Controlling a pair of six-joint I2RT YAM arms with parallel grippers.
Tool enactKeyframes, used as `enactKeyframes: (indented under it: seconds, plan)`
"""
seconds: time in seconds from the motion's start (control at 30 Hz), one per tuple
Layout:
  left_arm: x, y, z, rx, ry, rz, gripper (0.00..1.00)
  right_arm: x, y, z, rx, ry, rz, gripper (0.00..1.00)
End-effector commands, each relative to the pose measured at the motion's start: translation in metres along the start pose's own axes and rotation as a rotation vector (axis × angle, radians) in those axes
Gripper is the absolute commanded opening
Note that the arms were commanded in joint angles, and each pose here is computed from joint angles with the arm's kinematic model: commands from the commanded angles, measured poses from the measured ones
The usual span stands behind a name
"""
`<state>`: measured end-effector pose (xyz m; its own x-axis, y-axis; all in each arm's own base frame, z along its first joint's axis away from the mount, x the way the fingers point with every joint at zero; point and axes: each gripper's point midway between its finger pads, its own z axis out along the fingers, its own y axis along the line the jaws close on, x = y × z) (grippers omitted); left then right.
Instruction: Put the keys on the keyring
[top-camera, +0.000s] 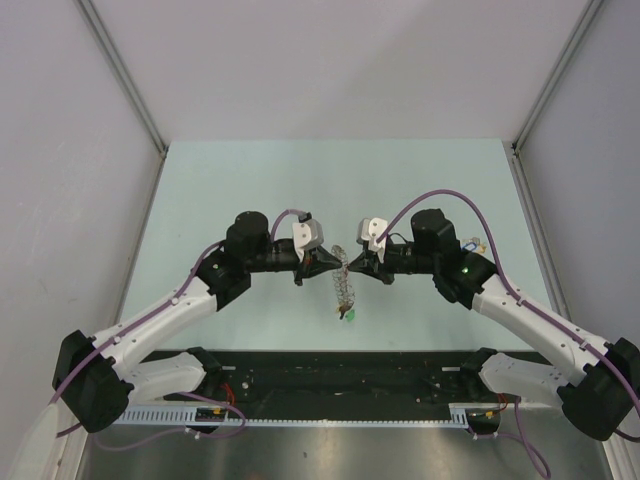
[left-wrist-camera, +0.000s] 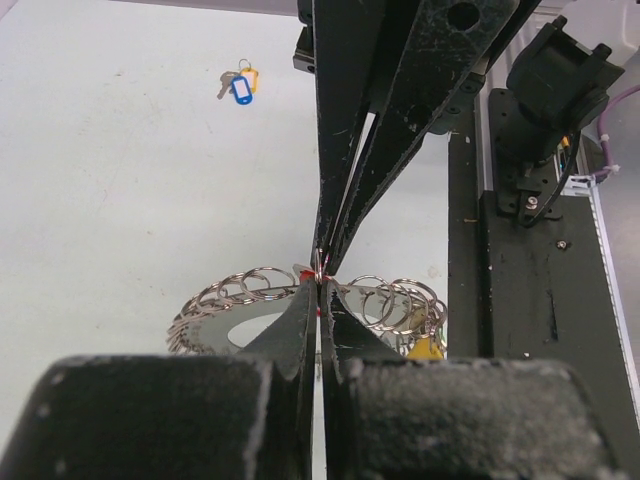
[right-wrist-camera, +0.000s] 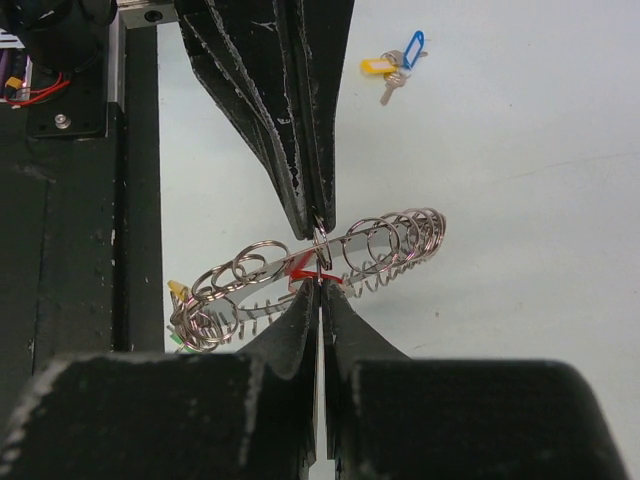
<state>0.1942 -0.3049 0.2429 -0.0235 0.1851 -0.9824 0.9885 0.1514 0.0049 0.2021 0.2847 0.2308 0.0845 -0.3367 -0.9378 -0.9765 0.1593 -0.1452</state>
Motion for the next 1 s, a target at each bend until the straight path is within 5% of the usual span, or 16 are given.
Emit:
enactKeyframes:
  seconds: [0.0,0.97]
  plan:
    - [-0.017,-0.004,0.001,0.038,-0.053,0.060,0.00,-0.019,0.002,-0.005,-0.009,-0.058,-0.042,0.00]
    - [-0.007,-0.008,0.005,0.090,-0.006,0.041,0.00,-0.029,0.007,-0.014,-0.033,-0.097,-0.048,0.00]
